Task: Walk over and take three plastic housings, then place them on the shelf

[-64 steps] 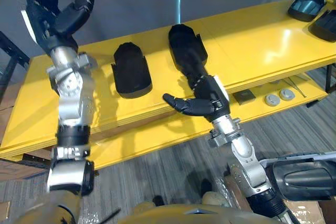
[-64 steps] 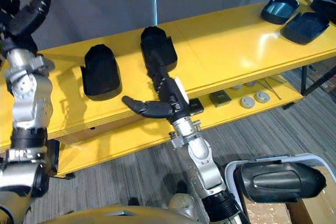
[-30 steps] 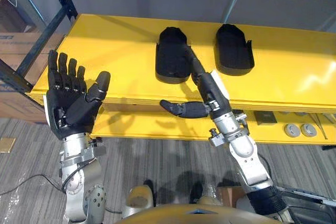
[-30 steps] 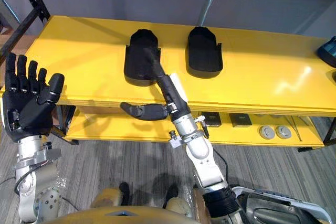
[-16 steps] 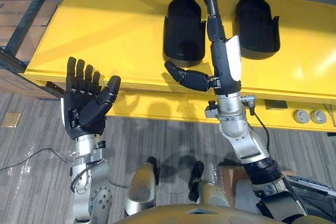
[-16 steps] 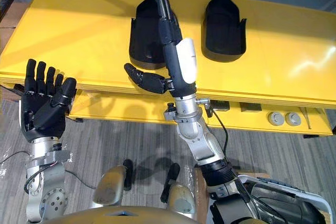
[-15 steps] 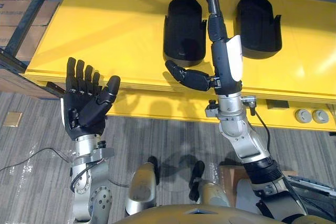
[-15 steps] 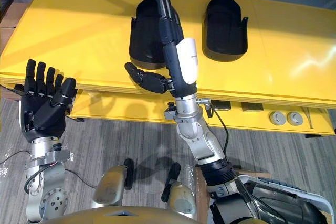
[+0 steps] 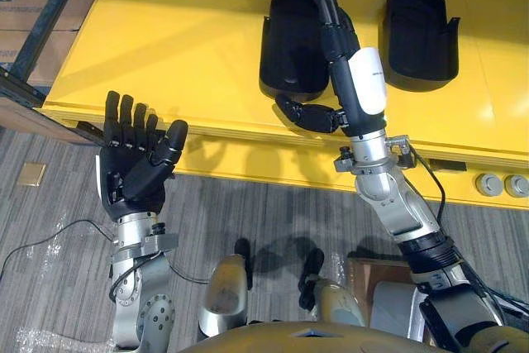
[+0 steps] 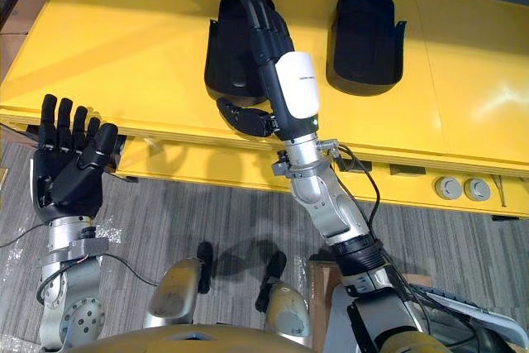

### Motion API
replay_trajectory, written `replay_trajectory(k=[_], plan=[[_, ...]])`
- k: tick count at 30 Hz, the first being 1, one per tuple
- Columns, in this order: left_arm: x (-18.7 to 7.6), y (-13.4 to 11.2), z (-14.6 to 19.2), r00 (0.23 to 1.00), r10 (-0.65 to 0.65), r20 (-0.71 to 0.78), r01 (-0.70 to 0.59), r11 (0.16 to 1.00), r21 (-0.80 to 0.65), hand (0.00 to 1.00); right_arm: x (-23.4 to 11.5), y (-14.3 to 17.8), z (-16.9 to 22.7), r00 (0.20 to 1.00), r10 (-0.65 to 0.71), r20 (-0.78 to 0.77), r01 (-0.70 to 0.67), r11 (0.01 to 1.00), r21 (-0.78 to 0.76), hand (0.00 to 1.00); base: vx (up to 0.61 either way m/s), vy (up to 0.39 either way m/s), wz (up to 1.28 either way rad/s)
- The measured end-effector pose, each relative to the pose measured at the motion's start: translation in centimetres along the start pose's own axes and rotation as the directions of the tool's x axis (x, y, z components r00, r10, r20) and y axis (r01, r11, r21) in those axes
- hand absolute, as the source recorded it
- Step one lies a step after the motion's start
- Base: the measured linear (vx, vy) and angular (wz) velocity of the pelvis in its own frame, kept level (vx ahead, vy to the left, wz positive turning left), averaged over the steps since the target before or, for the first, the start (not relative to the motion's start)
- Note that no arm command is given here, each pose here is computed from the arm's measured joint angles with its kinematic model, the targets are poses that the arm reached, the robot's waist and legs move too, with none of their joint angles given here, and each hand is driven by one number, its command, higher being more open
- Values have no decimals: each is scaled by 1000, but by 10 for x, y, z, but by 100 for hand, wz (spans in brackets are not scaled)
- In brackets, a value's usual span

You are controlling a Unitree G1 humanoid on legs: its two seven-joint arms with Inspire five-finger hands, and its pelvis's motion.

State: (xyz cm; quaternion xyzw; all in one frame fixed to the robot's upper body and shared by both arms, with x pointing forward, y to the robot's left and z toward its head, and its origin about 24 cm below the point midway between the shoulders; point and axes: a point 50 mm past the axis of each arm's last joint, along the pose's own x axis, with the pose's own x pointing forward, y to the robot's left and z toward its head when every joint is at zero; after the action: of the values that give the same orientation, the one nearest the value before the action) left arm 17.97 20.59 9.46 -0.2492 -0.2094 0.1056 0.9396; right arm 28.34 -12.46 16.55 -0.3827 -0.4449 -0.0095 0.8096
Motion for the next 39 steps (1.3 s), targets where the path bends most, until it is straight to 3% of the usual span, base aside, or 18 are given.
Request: replay_trajectory(k=[26,39], plan=[[-4,0,-14,999,-3,-51,3,1000,-5,100,28,-4,-53,994,60,-87,-80,968,-240,100,-8,-3,2],[-5,-4,-16,998,-15,-53,14,1000,-19,100,40,-8,-64,995,59,-77,-79,955,-285,100,-8,-6,2]])
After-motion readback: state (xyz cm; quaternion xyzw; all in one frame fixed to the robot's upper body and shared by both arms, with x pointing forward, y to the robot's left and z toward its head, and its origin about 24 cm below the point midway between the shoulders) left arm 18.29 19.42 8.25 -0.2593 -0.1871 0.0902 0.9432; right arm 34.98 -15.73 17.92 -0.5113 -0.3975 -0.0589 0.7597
